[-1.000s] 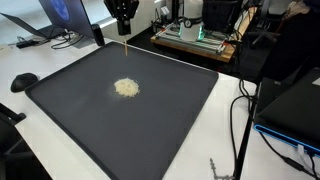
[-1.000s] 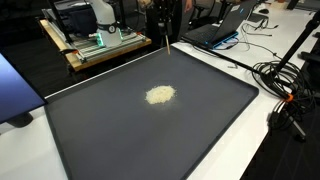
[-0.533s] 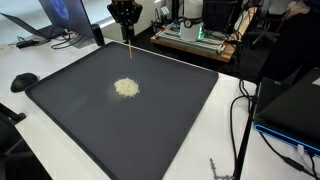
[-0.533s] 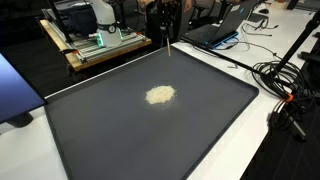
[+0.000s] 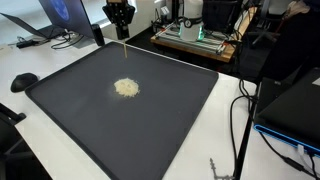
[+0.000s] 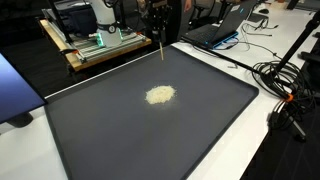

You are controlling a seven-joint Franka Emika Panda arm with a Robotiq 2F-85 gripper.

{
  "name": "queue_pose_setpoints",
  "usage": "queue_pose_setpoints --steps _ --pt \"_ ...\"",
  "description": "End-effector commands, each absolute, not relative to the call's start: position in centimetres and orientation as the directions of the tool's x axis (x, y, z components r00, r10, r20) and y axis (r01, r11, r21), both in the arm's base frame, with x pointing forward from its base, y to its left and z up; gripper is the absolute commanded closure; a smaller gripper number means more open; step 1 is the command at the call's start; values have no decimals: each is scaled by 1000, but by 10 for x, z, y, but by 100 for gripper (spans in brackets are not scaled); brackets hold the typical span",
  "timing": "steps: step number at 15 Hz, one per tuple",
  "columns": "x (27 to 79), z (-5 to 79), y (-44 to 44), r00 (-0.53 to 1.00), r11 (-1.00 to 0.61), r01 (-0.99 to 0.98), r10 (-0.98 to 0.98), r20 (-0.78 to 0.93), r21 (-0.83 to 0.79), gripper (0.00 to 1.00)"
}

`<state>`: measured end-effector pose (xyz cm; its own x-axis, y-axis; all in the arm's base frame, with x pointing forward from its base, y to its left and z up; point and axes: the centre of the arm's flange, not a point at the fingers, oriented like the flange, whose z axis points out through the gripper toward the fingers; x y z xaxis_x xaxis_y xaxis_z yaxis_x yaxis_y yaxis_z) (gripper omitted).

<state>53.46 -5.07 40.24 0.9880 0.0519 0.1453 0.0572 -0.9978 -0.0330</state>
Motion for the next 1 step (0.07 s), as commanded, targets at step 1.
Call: queue_pose_setpoints --steps 1 --pt "527 407 -60 987 -995 88 81 140 -45 97"
